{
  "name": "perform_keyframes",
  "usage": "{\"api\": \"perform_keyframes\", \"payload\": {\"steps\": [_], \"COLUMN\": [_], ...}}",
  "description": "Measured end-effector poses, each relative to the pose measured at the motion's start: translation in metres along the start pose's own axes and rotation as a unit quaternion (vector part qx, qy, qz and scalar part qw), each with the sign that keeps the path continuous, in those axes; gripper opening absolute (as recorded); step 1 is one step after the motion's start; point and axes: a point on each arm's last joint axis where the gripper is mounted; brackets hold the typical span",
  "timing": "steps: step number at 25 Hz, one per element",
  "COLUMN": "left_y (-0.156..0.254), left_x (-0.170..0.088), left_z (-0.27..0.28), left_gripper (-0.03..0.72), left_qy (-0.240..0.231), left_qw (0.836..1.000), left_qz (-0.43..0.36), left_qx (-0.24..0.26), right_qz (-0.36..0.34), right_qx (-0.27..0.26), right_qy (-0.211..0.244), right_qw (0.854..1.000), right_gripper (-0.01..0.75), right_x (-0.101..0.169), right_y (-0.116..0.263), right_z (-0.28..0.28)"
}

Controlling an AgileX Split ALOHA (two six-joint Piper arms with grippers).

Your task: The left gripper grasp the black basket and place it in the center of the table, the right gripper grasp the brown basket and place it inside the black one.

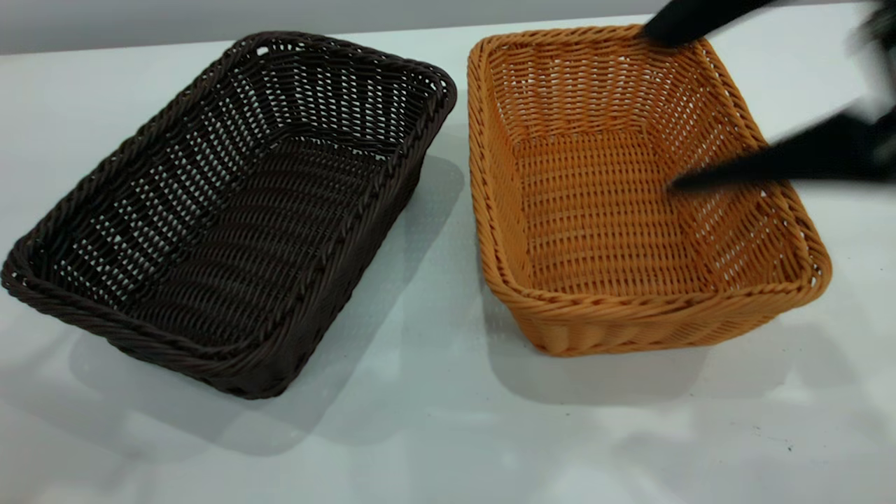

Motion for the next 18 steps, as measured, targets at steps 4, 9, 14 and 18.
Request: {"api": "perform_keyframes", "payload": {"steps": [4, 9, 14, 18], "left_y": [0.000, 0.001, 0.003, 0.003], "left_x": [0.000, 0.000, 0.000, 0.001], "left_z": [0.000, 0.000, -0.003, -0.007], "left_gripper": [0.478, 0.478, 0.478, 0.478], "left_qy": [0.000, 0.000, 0.000, 0.001], "left_qw": [1.000, 1.000, 1.000, 1.000], "left_qz": [0.000, 0.000, 0.001, 0.003], "left_qx": [0.000, 0.001, 0.007, 0.014], "right_qz": [-0.029, -0.042, -0.053, -0.054], "right_qx": [0.019, 0.008, 0.007, -0.002], "right_qy": [0.039, 0.063, 0.073, 0.080], "right_qw": [0.999, 0.997, 0.996, 0.995], "right_gripper": [0.507, 0.507, 0.507, 0.507], "right_x": [-0.010, -0.017, -0.023, -0.028], "right_y": [0.007, -0.001, -0.010, -0.016], "right_z": [-0.025, -0.045, -0.060, -0.068]}}
Point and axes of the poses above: a point on each arm's last joint axis where the gripper is mounted, z pointing back along that axis away from the gripper, x along the wrist's bending axis when the last joint is at zero, y = z × x, and after that the axes turned 6 degrees about z, right-handed
